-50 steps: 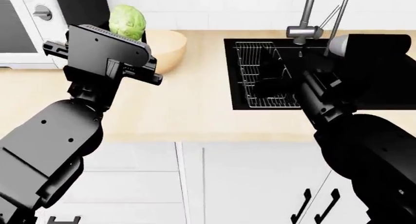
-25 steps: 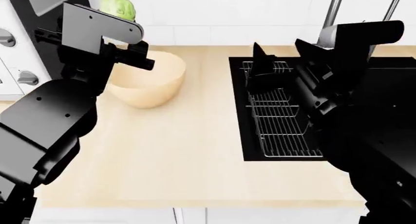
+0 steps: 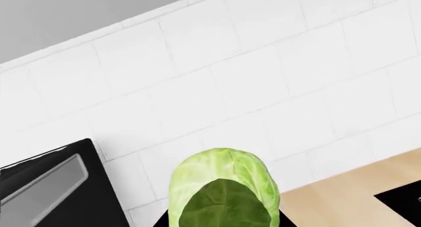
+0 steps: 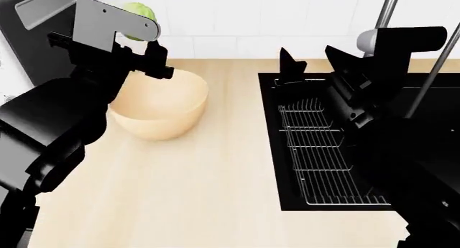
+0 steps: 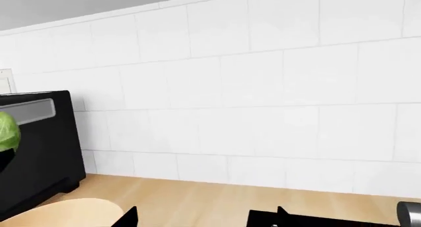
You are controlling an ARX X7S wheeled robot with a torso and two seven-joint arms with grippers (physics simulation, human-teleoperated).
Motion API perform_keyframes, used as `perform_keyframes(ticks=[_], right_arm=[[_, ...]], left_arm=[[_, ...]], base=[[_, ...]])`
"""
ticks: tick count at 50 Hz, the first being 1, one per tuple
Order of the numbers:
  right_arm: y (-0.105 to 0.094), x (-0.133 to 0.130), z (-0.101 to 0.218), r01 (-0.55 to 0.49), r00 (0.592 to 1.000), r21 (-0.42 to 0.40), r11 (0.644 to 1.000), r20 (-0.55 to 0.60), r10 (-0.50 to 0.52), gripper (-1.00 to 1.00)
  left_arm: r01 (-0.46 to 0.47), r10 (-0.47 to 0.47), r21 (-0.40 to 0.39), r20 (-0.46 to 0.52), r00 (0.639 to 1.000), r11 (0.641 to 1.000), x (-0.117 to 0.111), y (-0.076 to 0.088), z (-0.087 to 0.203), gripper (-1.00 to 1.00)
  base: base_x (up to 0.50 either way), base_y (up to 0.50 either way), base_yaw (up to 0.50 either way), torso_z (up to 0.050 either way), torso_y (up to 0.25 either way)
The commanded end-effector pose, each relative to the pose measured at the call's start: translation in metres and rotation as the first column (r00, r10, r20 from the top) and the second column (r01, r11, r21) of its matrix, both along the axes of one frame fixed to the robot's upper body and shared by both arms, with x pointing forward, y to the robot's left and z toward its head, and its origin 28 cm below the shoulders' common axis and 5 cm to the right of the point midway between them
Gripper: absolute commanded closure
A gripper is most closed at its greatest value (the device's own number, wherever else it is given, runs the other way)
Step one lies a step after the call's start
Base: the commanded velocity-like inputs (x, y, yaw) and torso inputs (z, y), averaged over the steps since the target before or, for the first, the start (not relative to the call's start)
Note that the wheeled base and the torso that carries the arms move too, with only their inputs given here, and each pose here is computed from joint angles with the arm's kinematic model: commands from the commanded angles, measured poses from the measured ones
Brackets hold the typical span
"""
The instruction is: Pick the peachs and avocados from the sink and place them in one bowl. Place the brussel sprout in the other bowl. Then turn off the sink faucet.
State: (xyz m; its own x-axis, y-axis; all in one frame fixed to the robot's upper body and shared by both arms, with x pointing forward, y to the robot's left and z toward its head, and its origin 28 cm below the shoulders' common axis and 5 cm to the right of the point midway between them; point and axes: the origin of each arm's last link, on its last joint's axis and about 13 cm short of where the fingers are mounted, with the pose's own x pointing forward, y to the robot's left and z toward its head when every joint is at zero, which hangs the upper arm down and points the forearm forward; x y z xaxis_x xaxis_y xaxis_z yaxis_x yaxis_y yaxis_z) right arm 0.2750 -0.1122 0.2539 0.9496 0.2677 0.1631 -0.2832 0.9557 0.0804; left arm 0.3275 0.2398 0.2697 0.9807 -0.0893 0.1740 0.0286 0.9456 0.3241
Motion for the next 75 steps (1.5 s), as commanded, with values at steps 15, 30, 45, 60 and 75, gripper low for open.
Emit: perform_keyframes(ticks=[15,30,45,60,75], right_arm=[[-0.001,0.001,-0.006,-0.015,1.0,0.042,0.999,-0.01,0.015,-1.0],[-0.002,0.002,-0.01,-0.017,1.0,0.051,0.999,-0.019,0.018,-1.0],[-0.001,0.006,-0.016,-0.012,0.999,0.048,0.999,-0.039,0.014,-1.0],[-0.002,0.005,-0.018,-0.008,0.999,0.054,0.999,-0.045,0.011,-1.0],[-0.002,0.005,-0.02,-0.013,0.999,0.058,0.998,-0.048,0.016,-1.0]], left_arm=[[0.028,-0.059,-0.116,-0.266,0.962,0.993,0.011,0.003,0.019,1.0],[0.086,-0.16,-0.19,-0.42,0.893,0.978,0.01,0.007,0.045,1.0],[0.101,-0.206,-0.223,-0.519,0.829,0.97,-0.002,0.011,0.043,1.0],[0.096,-0.209,-0.224,-0.56,0.802,0.97,0.001,0.01,0.03,1.0],[0.062,-0.182,-0.225,-0.567,0.803,0.972,0.009,0.011,0.022,1.0]], base=[[0.0,0.0,0.0,0.0,0.0],[0.0,0.0,0.0,0.0,0.0],[0.0,0.0,0.0,0.0,0.0],[0.0,0.0,0.0,0.0,0.0],[0.0,0.0,0.0,0.0,0.001]])
